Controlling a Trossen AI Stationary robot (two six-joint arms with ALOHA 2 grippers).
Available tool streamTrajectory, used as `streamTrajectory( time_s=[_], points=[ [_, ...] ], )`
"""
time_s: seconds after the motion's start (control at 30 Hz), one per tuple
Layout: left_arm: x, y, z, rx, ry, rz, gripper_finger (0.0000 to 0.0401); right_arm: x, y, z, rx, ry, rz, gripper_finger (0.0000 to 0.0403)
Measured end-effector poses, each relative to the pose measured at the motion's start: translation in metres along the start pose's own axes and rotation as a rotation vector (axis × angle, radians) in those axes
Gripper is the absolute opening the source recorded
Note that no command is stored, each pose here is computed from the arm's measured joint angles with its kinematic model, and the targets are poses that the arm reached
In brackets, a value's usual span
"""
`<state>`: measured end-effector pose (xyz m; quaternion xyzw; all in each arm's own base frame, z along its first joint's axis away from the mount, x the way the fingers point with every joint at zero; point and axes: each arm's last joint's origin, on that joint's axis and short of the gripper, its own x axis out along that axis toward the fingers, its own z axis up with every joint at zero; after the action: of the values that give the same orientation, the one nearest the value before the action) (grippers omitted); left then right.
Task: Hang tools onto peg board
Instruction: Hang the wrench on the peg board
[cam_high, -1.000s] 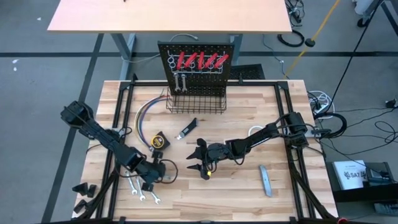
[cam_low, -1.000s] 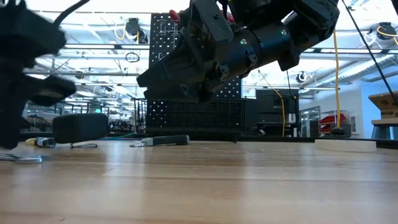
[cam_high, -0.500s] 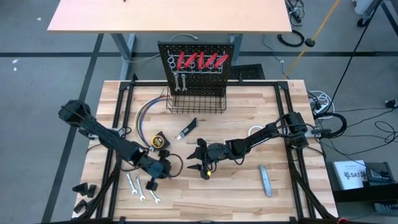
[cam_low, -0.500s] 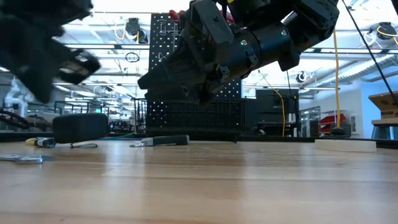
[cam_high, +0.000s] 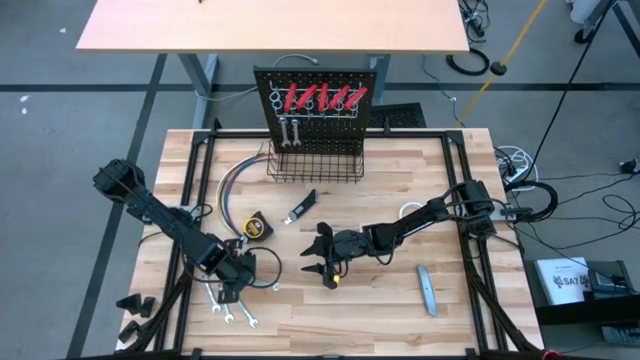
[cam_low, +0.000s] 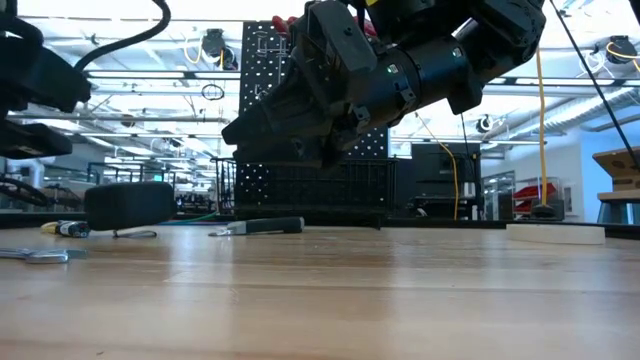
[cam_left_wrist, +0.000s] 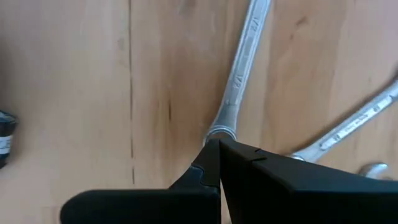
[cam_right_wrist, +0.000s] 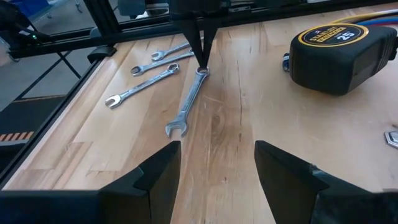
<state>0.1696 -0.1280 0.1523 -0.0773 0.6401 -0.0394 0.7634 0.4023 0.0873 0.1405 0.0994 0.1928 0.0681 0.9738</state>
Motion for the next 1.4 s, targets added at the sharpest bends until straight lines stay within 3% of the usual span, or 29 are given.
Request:
streamTrajectory(
  time_s=[0.5, 0.87, 1.03, 1.2, 1.4],
  points=[
    [0.000, 0.000, 0.001, -0.002, -0.012, 0.011, 0.0001, 0.000, 0.000, 0.000, 0.000, 0.000, 0.000, 0.0196],
    [0.022, -0.003, 0.004, -0.002, 0.062, 0.019, 0.0002, 0.000, 0.000, 0.000, 0.000, 0.000, 0.000, 0.0196],
    [0.024, -0.008, 0.012, 0.006, -0.038, -0.019, 0.0002, 0.000, 0.000, 0.000, 0.022, -0.002, 0.006, 0.0196],
    [0.028, -0.010, 0.026, 0.026, -0.154, -0.045, 0.0002, 0.000, 0.005, -0.001, 0.091, 0.029, 0.104, 0.0196],
    [0.047, -0.003, 0.048, -0.013, -0.226, -0.066, 0.0002, 0.000, 0.011, -0.007, 0.174, 0.099, 0.103, 0.0196]
  ],
)
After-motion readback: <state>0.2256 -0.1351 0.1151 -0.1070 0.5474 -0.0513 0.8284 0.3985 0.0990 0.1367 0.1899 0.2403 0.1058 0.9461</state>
